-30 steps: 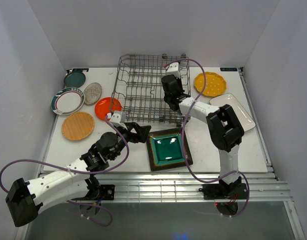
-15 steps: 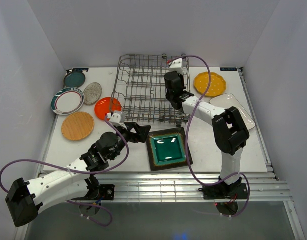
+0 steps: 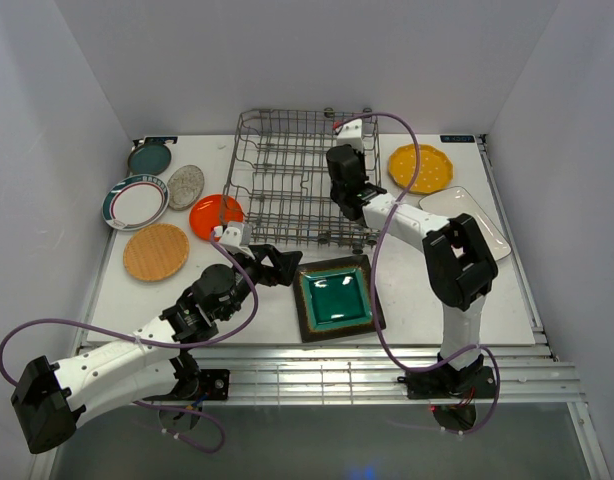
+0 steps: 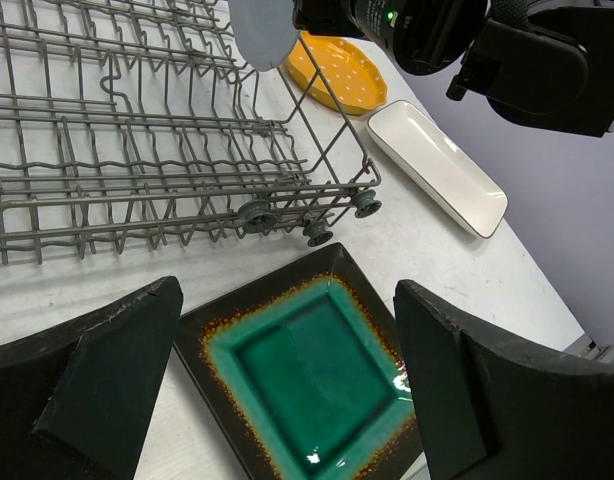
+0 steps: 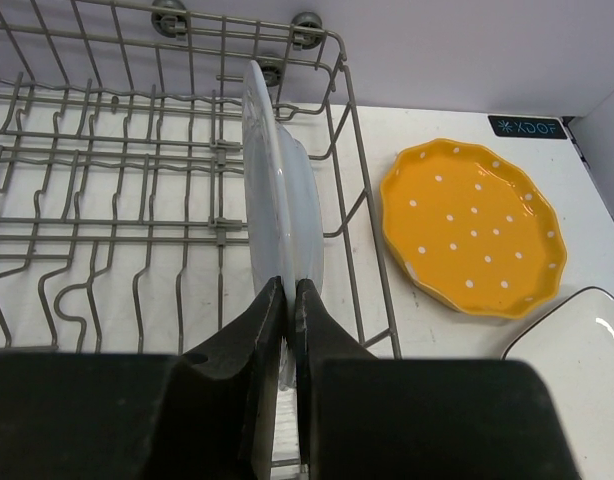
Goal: Load the plates into the dish rack
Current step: Insert the plate into the dish rack, then pick up the plate at the center of the board.
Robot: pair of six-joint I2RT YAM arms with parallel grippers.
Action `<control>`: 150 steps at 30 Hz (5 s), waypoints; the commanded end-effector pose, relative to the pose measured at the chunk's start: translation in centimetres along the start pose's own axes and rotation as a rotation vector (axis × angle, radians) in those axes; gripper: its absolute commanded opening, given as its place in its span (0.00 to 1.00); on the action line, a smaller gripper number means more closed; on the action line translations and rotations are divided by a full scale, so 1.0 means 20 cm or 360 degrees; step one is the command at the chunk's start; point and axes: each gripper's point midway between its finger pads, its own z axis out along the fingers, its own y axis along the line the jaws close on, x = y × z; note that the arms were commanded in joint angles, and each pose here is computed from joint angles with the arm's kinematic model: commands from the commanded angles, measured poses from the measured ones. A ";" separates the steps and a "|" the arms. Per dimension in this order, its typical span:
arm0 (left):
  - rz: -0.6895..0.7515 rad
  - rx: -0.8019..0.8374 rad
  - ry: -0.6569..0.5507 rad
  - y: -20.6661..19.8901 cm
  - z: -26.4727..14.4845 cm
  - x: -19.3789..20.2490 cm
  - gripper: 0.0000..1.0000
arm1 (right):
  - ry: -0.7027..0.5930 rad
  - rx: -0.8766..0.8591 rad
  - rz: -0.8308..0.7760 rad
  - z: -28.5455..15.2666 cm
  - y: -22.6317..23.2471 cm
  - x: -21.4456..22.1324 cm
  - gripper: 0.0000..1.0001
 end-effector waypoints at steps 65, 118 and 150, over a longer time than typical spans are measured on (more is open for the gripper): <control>-0.0019 0.0016 -0.0055 -0.03 0.00 -0.09 0.98 | 0.0100 0.0028 0.0308 0.03 0.10 0.12 0.91; 0.0025 -0.0051 -0.0052 0.00 0.02 -0.08 0.98 | 0.0319 0.0547 0.1241 -0.72 -1.15 0.63 0.90; 0.0037 -0.0067 -0.0032 0.02 0.03 -0.05 0.98 | 0.0915 0.0850 0.1474 -0.68 -1.50 1.16 0.93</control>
